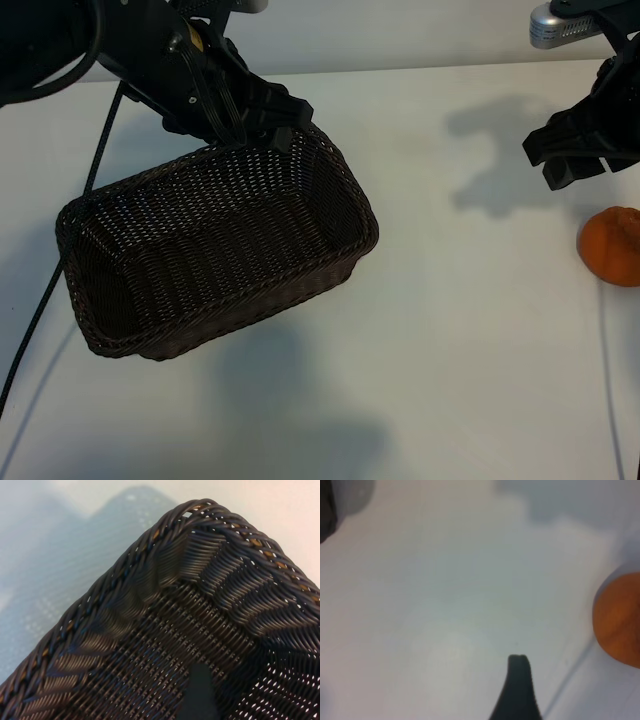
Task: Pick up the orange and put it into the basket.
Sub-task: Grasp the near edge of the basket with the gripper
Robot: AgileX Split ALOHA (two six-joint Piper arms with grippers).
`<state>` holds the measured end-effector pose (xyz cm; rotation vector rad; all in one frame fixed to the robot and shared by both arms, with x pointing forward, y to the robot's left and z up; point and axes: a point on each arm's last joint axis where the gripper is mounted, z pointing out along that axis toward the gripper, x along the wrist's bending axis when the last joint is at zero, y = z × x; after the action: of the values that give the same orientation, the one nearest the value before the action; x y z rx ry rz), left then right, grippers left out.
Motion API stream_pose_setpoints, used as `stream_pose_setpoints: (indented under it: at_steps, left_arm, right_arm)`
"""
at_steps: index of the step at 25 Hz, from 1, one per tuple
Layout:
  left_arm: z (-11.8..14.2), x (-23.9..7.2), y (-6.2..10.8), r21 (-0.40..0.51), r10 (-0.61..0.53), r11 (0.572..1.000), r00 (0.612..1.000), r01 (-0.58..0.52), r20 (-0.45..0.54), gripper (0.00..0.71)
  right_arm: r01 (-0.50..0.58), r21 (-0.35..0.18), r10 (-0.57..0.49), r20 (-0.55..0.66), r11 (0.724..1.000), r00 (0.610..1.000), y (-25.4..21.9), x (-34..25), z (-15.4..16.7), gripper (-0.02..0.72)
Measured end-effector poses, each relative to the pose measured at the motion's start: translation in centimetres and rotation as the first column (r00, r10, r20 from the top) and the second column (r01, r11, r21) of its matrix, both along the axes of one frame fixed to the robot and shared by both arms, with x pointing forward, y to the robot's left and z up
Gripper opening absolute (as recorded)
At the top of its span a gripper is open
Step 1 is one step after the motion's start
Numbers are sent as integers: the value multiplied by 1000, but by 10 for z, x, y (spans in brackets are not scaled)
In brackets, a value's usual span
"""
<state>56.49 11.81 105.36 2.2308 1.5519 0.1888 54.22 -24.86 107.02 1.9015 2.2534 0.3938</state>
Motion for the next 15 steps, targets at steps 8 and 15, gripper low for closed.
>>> stream_pose_setpoints:
  at_steps: [8,15]
  left_arm:
    - [2,3,-1,-16,3,1000,999,-3,41,588]
    - [7,-2,13,100,60,993,998,-62,26,588]
  right_arm:
    - [1,0,-1,0,1000,1000,0,0,0,558]
    - [1,0,-1,0,1000,1000,0,0,0,558]
